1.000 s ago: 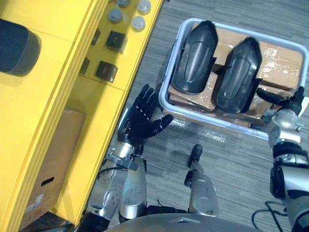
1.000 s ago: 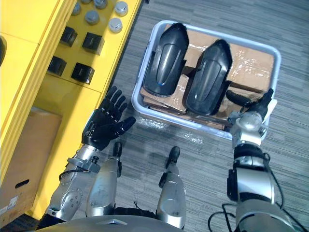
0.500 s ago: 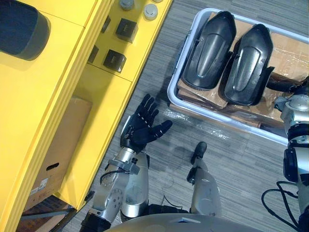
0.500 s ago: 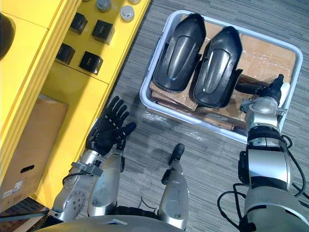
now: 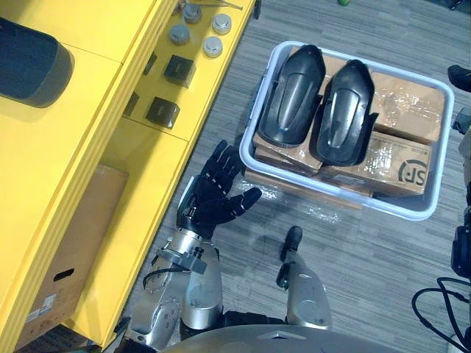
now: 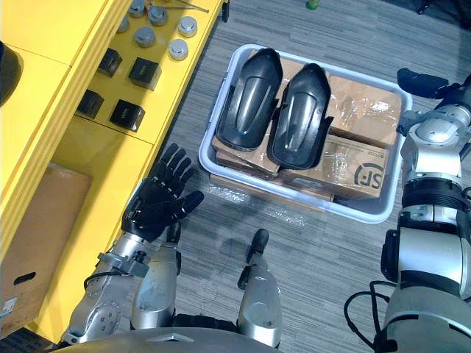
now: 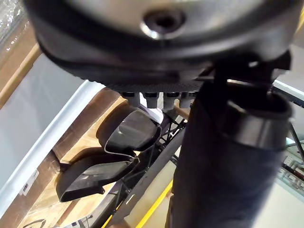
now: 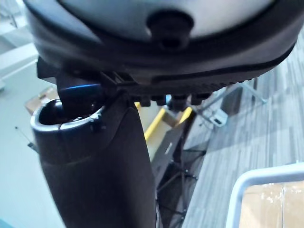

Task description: Walk over and take three plastic housings, then place them on the shelf

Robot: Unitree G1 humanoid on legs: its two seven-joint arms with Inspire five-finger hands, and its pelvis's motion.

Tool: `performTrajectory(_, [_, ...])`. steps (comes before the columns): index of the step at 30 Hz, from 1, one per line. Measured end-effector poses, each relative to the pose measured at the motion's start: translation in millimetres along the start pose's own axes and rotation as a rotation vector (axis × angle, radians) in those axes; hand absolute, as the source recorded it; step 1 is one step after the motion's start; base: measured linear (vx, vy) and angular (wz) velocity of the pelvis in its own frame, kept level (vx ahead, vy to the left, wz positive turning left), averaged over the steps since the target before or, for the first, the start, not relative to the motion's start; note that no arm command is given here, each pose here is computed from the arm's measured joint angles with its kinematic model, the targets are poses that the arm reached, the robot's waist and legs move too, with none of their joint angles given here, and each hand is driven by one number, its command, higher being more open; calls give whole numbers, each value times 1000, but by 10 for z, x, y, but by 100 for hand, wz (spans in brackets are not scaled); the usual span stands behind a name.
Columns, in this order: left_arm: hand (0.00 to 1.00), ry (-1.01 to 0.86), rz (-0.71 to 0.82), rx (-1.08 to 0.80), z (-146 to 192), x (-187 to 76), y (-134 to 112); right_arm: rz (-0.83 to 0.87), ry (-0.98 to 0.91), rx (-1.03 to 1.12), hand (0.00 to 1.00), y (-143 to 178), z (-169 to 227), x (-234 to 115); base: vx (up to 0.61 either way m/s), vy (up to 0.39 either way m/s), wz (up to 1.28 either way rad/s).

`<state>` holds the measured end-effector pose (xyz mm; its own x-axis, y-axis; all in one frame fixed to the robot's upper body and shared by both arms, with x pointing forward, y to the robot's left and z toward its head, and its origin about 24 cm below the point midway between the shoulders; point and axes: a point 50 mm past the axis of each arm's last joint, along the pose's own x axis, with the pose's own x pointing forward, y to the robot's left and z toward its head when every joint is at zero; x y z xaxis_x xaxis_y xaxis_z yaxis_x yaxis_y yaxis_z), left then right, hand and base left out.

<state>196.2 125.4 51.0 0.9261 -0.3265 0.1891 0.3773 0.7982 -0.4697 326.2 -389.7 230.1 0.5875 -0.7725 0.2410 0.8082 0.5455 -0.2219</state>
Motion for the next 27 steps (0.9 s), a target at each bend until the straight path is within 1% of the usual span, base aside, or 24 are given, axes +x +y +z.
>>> performTrajectory(3, [100, 14, -3, 1, -12, -12, 5, 53, 64, -38, 100, 60, -208, -58, 19, -9, -3])
performTrajectory(6, [100, 38, -11, 13, -20, -9, 15, 136, 140, -52, 100, 199, -444, -152, 11, -1, 0])
performTrajectory(10, [100, 64, -12, 17, -43, -29, 26, 267, 232, -66, 100, 383, -734, -310, -15, 9, 4])
performTrajectory(12, [100, 65, -11, 20, -44, -30, 28, 337, 269, -114, 100, 445, -901, -408, -36, 0, 14])
performTrajectory(15, [100, 68, -10, 20, -48, -32, 33, 373, 313, -159, 100, 479, -1044, -469, -51, -12, 18])
performTrajectory(20, [100, 83, 1, 19, -85, -48, 56, 395, 307, -193, 100, 515, -1056, -490, -27, -4, 14])
performTrajectory(24, [100, 88, 10, 24, -99, -54, 80, 440, 282, -242, 100, 583, -1014, -503, 1, 1, 8])
performTrajectory(27, [100, 88, 28, 25, -105, -59, 94, 471, 298, -261, 100, 614, -1036, -528, 1, 2, 3])
